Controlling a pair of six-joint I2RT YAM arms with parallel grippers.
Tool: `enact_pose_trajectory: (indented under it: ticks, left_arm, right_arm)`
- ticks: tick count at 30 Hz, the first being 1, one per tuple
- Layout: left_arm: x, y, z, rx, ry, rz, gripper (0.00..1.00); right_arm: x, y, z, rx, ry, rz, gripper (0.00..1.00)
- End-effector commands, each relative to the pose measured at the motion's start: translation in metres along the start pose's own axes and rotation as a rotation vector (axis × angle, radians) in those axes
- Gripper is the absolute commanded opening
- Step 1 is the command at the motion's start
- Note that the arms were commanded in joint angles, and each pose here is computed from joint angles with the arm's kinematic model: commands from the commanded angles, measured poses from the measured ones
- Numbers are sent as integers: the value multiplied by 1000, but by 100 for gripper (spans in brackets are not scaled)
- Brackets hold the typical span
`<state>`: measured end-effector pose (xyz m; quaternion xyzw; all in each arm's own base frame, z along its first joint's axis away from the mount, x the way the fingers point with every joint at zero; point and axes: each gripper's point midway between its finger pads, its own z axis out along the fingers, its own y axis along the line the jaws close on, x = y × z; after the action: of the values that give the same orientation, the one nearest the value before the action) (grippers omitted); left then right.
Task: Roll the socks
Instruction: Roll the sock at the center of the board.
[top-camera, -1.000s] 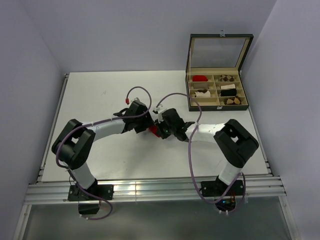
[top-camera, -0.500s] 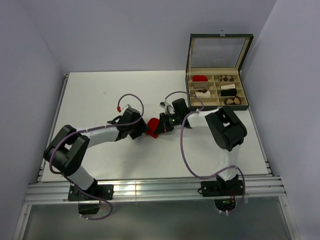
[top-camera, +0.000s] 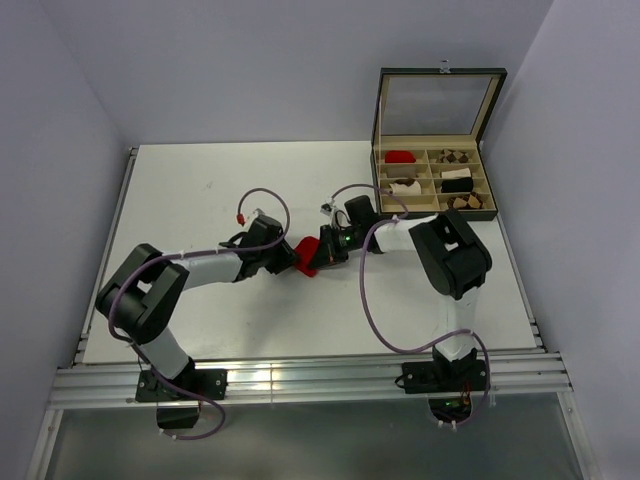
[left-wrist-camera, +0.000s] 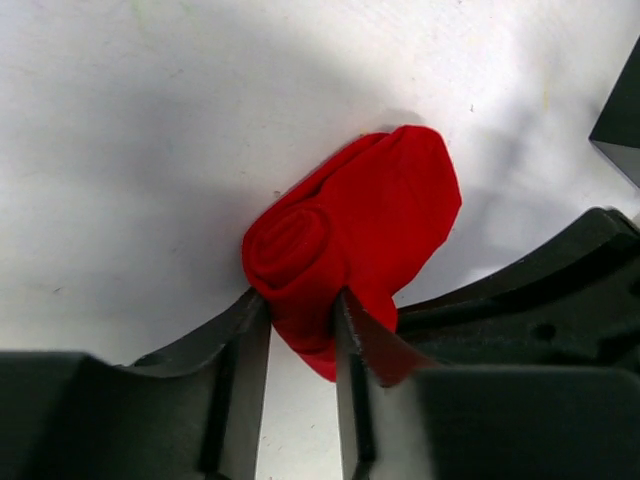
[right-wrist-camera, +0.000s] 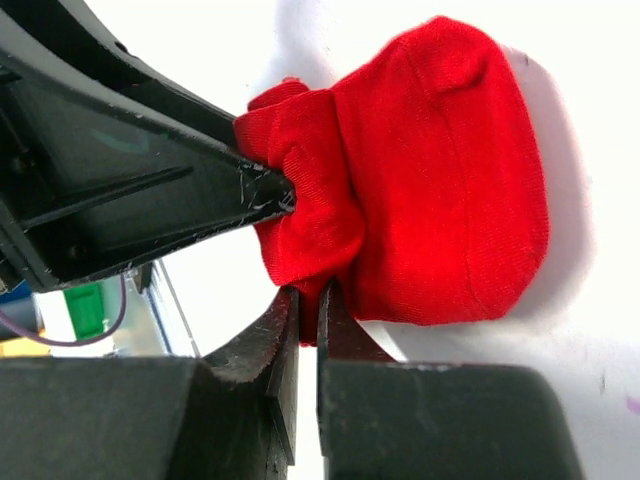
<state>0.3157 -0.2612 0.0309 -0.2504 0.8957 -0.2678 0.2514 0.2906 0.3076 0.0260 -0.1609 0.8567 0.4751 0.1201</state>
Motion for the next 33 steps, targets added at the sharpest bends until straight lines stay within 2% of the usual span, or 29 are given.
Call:
enact_pose_trajectory:
  ticks: [1, 3, 4, 5, 7, 10, 16, 21, 24, 33]
  left_arm:
    - [14, 36, 11, -128, 49, 35, 31]
    - [15, 37, 13, -135, 60, 69, 29]
    - [16, 35, 16, -139, 73, 81, 29]
    - [16, 35, 17, -139, 80, 106, 29]
    - [17, 31, 20, -140, 97, 132, 29]
    - [16, 26, 21, -131, 109, 170, 29]
    - [14, 20, 18, -122, 122, 206, 29]
    - [19, 14, 17, -101, 143, 216, 29]
    - [19, 13, 18, -100, 149, 222, 29]
    - [22, 10, 19, -90, 161, 218, 29]
  right_arm:
    - [20, -12, -12, 144, 22, -6, 17]
    - [7, -3, -19, 214, -41, -102, 29]
    - [6, -2, -23, 247, -58, -153, 38]
    - [0, 11, -26, 276, -94, -222, 42]
    - [-17, 6, -35, 413, -187, -317, 48]
    - [-21, 12, -45, 561, -276, -444, 53]
    - [-25, 30, -44, 714, -353, -616, 54]
    - [-25, 30, -34, 797, -359, -700, 55]
    - [-24, 30, -27, 813, -384, -727, 56]
    - [-19, 24, -4, 803, -337, -816, 55]
